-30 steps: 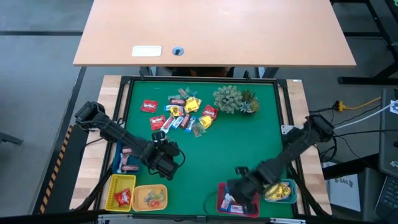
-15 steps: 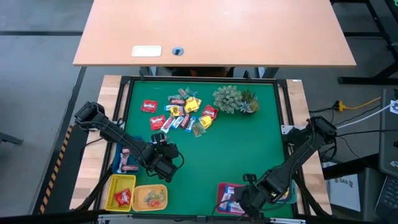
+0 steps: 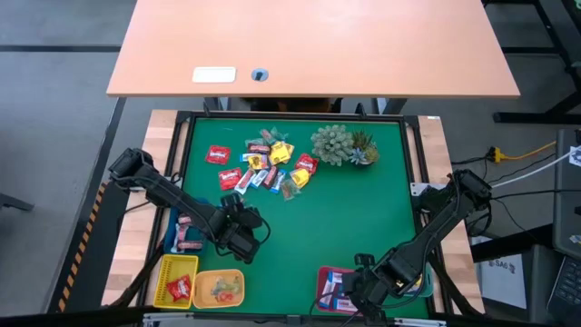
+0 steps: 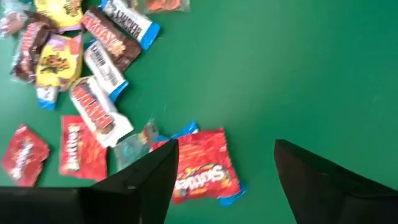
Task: Sort candy
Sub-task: Put the red candy into the yellow bin
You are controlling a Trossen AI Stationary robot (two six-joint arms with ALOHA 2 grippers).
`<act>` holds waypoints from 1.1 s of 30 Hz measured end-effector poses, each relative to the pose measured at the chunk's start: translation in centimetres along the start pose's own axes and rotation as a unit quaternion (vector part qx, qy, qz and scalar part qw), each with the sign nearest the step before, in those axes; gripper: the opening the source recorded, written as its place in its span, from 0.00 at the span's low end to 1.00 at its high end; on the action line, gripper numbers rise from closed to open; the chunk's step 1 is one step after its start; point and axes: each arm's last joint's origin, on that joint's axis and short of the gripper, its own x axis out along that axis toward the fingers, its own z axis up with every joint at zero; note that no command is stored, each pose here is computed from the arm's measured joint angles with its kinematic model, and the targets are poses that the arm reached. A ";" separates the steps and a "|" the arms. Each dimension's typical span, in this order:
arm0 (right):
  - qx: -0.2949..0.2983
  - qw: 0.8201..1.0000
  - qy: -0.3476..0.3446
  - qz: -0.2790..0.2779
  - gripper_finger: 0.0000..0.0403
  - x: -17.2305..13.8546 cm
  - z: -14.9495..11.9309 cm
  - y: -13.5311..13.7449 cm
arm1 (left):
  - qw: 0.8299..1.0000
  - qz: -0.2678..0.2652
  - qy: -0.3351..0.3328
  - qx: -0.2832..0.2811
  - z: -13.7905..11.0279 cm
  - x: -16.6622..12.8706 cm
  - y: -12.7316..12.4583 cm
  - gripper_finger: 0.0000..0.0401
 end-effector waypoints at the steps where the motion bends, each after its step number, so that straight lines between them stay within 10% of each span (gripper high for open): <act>1: 0.000 1.000 0.000 0.000 0.47 0.0 0.0 0.0 | 1.000 -0.003 -0.004 -0.002 -0.1 0.3 -0.1 0.63; 33: 0.000 1.000 0.000 0.000 0.47 0.0 0.0 0.0 | 1.000 0.011 -0.004 -0.018 -6.0 9.6 1.3 0.61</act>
